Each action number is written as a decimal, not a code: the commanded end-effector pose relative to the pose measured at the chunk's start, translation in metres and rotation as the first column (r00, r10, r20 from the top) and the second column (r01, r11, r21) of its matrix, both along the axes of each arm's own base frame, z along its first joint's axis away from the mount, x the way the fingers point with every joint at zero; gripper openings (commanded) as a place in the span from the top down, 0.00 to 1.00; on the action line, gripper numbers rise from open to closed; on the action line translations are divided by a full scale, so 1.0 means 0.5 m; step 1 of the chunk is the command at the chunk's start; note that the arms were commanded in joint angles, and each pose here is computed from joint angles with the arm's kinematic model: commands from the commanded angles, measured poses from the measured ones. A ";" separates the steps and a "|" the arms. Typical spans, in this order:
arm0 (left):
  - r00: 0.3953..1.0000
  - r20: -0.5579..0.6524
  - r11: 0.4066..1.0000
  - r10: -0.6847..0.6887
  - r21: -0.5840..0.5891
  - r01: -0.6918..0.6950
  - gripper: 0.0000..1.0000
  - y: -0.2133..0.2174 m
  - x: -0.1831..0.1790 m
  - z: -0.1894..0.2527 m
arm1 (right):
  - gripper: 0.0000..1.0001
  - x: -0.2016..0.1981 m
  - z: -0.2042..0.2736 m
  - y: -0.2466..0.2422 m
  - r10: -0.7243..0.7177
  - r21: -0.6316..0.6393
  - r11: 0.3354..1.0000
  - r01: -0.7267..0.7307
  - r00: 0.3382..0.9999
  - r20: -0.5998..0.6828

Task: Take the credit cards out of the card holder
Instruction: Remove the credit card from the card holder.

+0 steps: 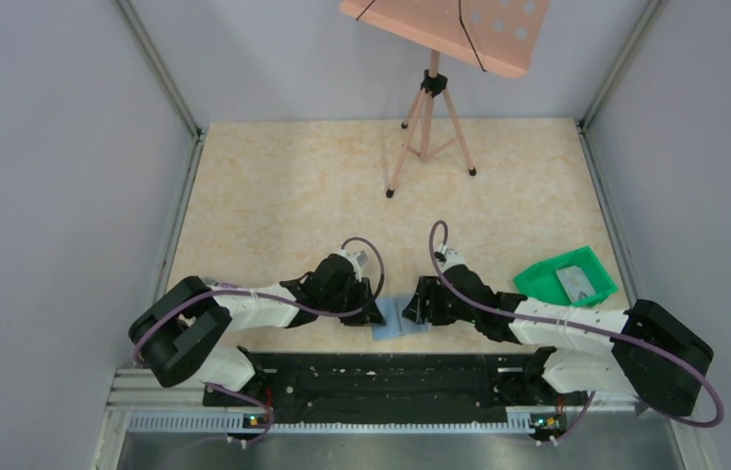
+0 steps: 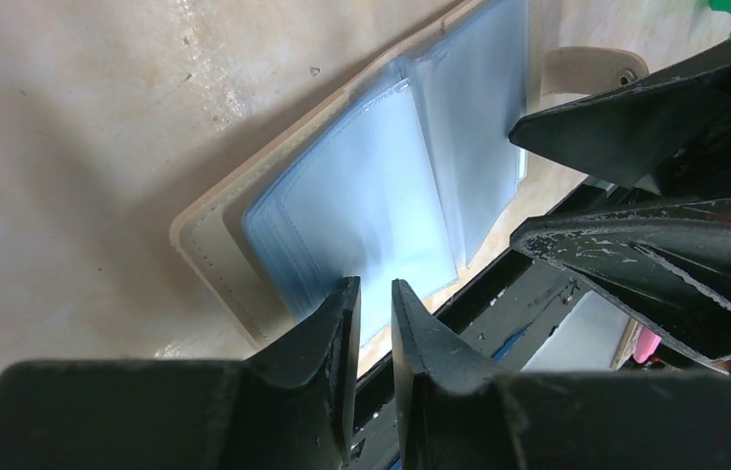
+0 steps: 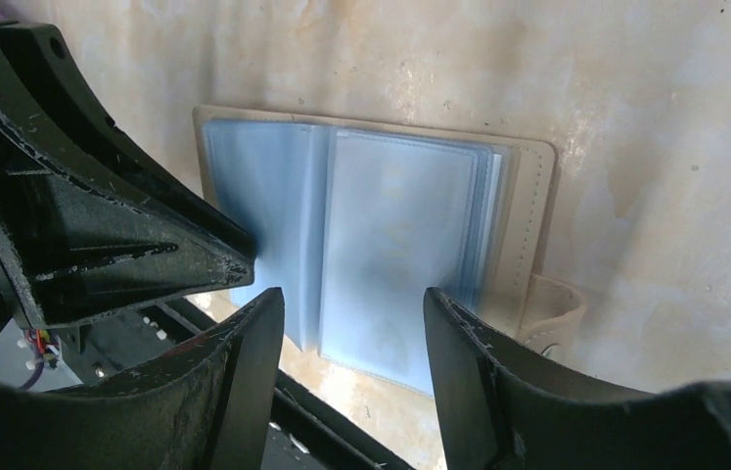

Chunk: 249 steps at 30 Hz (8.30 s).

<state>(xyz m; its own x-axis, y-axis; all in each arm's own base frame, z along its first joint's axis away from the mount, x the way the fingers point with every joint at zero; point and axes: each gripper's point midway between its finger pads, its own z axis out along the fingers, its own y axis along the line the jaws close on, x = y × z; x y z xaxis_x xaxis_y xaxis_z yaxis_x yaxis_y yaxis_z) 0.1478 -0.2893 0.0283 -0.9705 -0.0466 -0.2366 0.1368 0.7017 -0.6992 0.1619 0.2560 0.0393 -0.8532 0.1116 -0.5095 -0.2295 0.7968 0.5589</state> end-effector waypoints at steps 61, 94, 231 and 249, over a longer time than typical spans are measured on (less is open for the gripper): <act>0.988 0.122 0.993 0.100 0.044 -0.106 0.75 0.035 0.030 0.050 | 0.46 0.002 0.066 0.117 0.102 0.294 0.951 -0.093 0.995 -0.015; 0.941 0.286 0.983 0.182 -0.018 -0.184 0.72 0.071 0.059 0.196 | 0.45 0.003 0.094 0.125 0.108 0.111 0.987 -0.115 0.992 0.065; 0.996 0.066 0.995 0.062 0.079 -0.067 0.75 0.042 0.002 -0.002 | 0.49 0.026 0.002 0.023 -0.042 0.076 0.996 0.047 0.996 -0.075; 0.994 0.082 0.992 0.070 0.095 -0.078 0.75 0.046 0.008 0.003 | 0.49 0.012 0.049 0.073 0.016 0.273 0.962 0.007 0.997 -0.081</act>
<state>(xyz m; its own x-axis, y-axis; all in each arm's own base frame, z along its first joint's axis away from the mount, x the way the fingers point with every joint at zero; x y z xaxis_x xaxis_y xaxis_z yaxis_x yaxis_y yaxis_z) 0.1507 -0.2686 0.0290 -0.9494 -0.0859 -0.3021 0.1292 0.7699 -0.6249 0.1648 0.2819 0.0459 -0.9000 0.1938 -0.3904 -0.1604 0.6856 0.7101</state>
